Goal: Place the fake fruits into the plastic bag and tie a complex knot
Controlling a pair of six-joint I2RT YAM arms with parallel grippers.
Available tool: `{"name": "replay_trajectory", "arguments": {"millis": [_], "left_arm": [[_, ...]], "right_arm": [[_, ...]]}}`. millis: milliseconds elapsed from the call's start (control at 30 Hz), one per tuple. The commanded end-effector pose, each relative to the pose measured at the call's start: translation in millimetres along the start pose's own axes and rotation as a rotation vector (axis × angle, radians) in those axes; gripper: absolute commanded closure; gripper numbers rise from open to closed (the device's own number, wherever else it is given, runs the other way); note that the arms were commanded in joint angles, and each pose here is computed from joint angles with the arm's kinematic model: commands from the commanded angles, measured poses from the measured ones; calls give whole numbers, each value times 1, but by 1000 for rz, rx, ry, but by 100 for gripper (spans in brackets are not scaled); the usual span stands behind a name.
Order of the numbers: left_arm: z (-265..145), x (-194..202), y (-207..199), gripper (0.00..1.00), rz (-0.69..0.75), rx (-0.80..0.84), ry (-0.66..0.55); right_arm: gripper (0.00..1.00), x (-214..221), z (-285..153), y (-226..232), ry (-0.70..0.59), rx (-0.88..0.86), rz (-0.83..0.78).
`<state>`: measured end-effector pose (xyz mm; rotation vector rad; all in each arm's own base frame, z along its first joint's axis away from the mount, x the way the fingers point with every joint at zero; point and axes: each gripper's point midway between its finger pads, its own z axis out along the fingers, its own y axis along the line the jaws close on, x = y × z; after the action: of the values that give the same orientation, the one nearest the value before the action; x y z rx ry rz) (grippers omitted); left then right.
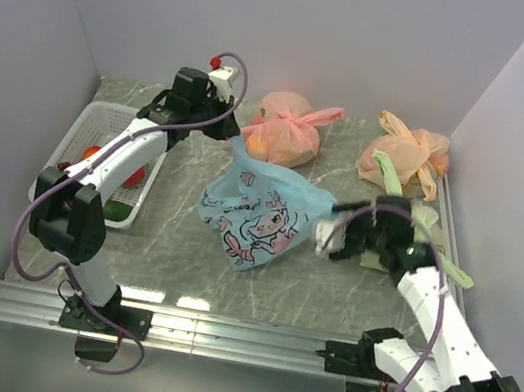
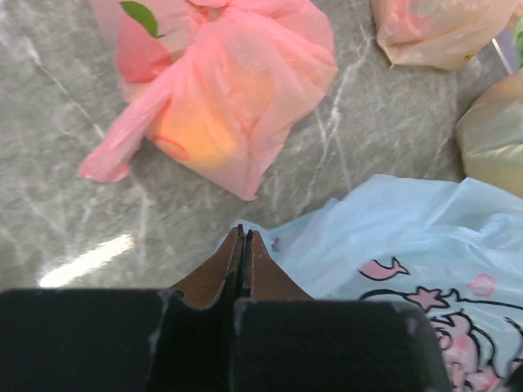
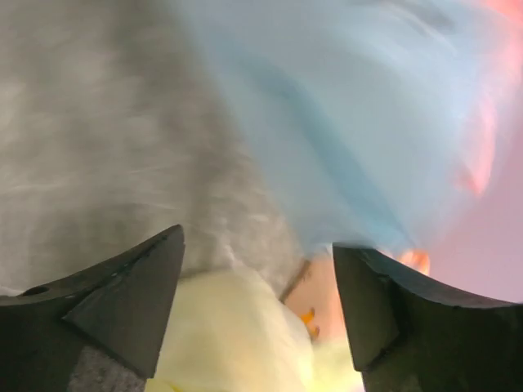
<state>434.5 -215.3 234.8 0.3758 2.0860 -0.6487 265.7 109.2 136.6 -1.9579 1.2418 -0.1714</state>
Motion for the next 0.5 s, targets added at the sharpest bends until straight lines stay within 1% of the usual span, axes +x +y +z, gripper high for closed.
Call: {"name": "replay_trajectory", "arguments": {"millis": [0,33,67,100,133,167,200,233,300,333,400,467], "left_arm": [[2,-27,-11,100,-93,-35,-74],[5,-26,-5,100,-133,-64,-73],[6,-25,-2,100,-169,-90,-75],[7,-23,6,100,-235,-137,-79],[8,-21,10,100,-264,-157,-80],[8,-19,11,100,-312,-173,-82],[8,-17,12,100,-332,-181,-82],[8,-16,13,100,-350,-190,-79],[8,-13,13,100,-400,-197,-75],[7,-11,16,100,-417,-216,-72],[5,-8,18,100,-443,-238,-71],[1,-4,25,100,-482,-288,-74]], "right_arm": [[18,-9,-36,-81,-49,144,405],[18,-15,-53,-95,-63,132,567],[18,-9,-40,-90,-55,49,682],[16,-9,-39,-90,-53,13,772],[15,-16,-42,-93,-74,-24,910],[14,-6,-31,-88,-59,-73,1022],[14,-8,-27,-88,-70,-102,1098],[13,-14,-27,-93,-86,-122,1221],[12,-13,-12,-93,-78,-165,1361],[11,-13,-7,-99,-74,-155,1482],[11,-8,3,-96,-70,-190,1566],[10,9,15,-102,-71,-116,1665]]}}
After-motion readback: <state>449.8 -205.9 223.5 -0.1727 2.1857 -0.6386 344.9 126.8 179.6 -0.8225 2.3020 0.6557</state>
